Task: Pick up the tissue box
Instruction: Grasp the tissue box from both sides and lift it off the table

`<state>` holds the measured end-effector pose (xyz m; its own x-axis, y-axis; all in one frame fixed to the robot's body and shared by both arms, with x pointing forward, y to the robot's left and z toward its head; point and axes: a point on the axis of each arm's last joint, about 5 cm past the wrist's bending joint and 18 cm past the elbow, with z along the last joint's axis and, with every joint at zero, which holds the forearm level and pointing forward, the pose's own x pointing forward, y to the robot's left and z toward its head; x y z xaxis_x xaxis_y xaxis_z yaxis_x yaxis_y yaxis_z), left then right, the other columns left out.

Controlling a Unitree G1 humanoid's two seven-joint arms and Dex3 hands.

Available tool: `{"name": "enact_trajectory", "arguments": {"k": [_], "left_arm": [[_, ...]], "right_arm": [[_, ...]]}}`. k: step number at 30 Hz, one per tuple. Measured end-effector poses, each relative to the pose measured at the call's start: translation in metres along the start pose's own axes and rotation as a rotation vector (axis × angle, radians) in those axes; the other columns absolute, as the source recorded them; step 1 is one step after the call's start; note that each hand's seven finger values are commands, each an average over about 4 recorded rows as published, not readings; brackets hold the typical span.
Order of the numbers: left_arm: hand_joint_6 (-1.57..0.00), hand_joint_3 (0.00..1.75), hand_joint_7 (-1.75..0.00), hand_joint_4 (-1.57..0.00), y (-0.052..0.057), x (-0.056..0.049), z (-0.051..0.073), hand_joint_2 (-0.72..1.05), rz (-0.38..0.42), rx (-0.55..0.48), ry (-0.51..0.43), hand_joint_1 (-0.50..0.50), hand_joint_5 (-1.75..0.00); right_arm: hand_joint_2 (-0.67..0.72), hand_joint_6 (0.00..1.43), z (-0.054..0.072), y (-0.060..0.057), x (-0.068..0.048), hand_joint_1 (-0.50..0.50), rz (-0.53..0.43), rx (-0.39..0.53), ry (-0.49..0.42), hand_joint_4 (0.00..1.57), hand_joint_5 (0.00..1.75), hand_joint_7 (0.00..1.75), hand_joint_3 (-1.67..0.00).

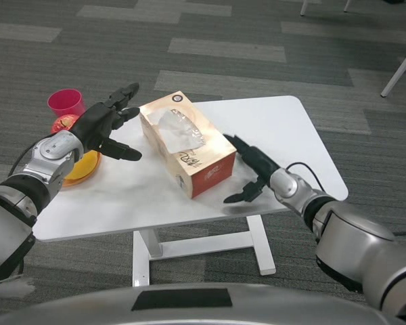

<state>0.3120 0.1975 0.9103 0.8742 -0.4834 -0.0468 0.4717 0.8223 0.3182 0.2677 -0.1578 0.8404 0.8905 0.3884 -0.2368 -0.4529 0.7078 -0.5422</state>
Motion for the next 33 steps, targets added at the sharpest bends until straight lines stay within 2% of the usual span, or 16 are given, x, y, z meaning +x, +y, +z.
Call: {"name": "enact_trajectory", "arguments": {"k": [5, 9, 13, 17, 21, 26, 30, 33], "left_arm": [[0.00, 0.09, 0.00, 0.00, 0.000, 0.000, 0.000, 0.69, 0.000, -0.001, -0.001, 0.50, -0.41], [0.00, 0.04, 0.00, 0.00, 0.000, 0.000, 0.000, 0.69, 0.000, -0.002, -0.002, 0.50, -0.41], [0.00, 0.09, 0.00, 0.00, -0.001, -0.001, -0.001, 0.69, 0.000, -0.003, -0.001, 0.50, -0.41], [0.00, 0.02, 0.00, 0.00, -0.001, -0.001, -0.002, 0.69, 0.000, -0.005, 0.002, 0.50, -0.41], [0.00, 0.09, 0.00, 0.00, -0.002, -0.003, -0.004, 0.69, 0.002, -0.011, 0.006, 0.50, -0.41], [0.00, 0.09, 0.00, 0.00, -0.003, -0.006, -0.008, 0.69, 0.004, -0.022, 0.015, 0.50, -0.41], [0.00, 0.00, 0.00, 0.00, -0.004, -0.007, -0.009, 0.69, 0.009, -0.029, 0.015, 0.50, -0.41], [0.00, 0.04, 0.00, 0.00, -0.004, -0.008, -0.009, 0.69, 0.010, -0.032, 0.013, 0.50, -0.41]], "right_arm": [[-0.16, 0.00, 0.000, 0.005, -0.001, -0.46, 0.025, 0.015, -0.016, 0.21, 0.44, 0.14, -0.40], [-0.16, 0.00, 0.000, 0.007, -0.003, -0.46, 0.042, 0.029, -0.039, 0.25, 0.56, 0.14, -0.40], [-0.16, 0.00, 0.001, 0.010, -0.007, -0.46, 0.062, 0.051, -0.074, 0.26, 0.68, 0.14, -0.36], [-0.16, 0.00, 0.002, 0.013, -0.009, -0.46, 0.078, 0.067, -0.103, 0.29, 0.68, 0.17, -0.32], [-0.10, 0.00, 0.004, 0.016, -0.012, -0.45, 0.097, 0.082, -0.133, 0.29, 0.68, 0.14, -0.30], [-0.10, 0.00, 0.006, 0.018, -0.016, -0.42, 0.114, 0.095, -0.162, 0.29, 0.68, 0.14, -0.24], [-0.10, 0.00, 0.005, 0.019, -0.019, -0.42, 0.118, 0.103, -0.174, 0.29, 0.68, 0.14, -0.18], [-0.08, 0.00, 0.004, 0.019, -0.021, -0.42, 0.106, 0.117, -0.174, 0.29, 0.68, 0.14, -0.16]]}}
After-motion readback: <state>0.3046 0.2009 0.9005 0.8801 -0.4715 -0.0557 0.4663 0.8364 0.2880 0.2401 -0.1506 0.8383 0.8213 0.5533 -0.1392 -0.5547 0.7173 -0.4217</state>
